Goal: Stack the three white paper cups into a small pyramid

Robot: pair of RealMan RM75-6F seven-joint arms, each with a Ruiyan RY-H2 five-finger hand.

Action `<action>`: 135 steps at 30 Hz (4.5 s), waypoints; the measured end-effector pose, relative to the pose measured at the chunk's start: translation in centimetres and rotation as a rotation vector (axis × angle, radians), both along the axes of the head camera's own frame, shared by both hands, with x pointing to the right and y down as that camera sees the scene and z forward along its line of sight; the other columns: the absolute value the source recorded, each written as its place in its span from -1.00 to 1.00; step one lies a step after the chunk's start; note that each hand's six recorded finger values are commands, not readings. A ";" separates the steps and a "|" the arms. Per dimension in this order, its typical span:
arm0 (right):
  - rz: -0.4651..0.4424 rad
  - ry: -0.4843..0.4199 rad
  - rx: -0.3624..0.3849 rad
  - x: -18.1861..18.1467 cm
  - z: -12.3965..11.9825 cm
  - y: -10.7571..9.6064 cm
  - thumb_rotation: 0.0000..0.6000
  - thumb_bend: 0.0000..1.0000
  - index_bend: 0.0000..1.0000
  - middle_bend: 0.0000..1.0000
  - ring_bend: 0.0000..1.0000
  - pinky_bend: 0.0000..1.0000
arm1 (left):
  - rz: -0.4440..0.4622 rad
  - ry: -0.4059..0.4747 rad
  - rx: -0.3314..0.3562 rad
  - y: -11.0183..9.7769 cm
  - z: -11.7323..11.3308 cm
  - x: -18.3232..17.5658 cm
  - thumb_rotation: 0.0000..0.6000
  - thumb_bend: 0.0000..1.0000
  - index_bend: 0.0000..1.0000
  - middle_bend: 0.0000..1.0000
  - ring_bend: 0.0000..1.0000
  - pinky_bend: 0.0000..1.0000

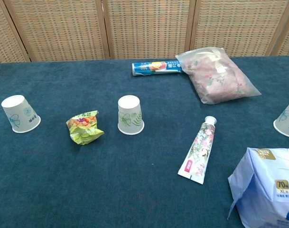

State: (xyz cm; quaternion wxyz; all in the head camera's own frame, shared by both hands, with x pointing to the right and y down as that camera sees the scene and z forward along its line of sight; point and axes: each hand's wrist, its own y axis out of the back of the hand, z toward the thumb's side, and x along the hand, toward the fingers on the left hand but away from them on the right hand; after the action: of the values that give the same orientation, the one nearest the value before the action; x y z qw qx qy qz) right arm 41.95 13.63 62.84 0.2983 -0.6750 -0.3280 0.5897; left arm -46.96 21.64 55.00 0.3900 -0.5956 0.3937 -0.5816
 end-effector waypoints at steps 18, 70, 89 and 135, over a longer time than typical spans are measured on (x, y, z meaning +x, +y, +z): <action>0.063 0.067 -0.134 0.3 7.5 -3.1 1.00 -0.43 -0.26 -0.07 -0.27 -0.04 | -0.032 -0.019 -0.014 -0.4 0.6 -0.3 1.00 -0.72 -1.00 -1.00 -1.00 -1.00; -0.433 -0.106 -0.075 -34.7 7.3 -6.2 1.00 -0.29 -0.10 0.08 -0.11 0.08 | -0.122 0.040 -0.056 -2.0 0.9 -2.9 1.00 -0.72 -1.00 -1.00 -1.00 -1.00; -0.463 -0.085 -0.067 -34.0 6.7 -6.1 1.00 -0.54 -0.83 -0.97 -0.98 -0.74 | -0.127 0.040 -0.057 -2.1 0.9 -3.0 1.00 -0.72 -1.00 -1.00 -1.00 -1.00; -0.127 -0.040 0.322 -1.8 -5.7 7.0 1.00 -1.00 -1.00 -1.00 -1.00 -1.00 | 0.093 0.086 -0.268 -10.5 11.7 2.5 1.00 -0.72 -0.65 -0.58 -0.68 -0.45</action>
State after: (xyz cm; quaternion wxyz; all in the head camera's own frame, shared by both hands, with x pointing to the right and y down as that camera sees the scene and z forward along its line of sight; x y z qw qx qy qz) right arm 40.14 20.67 57.19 0.4327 -0.6495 -0.3808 0.4960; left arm -44.46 11.15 66.75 0.3164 -0.6841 0.3009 -0.5842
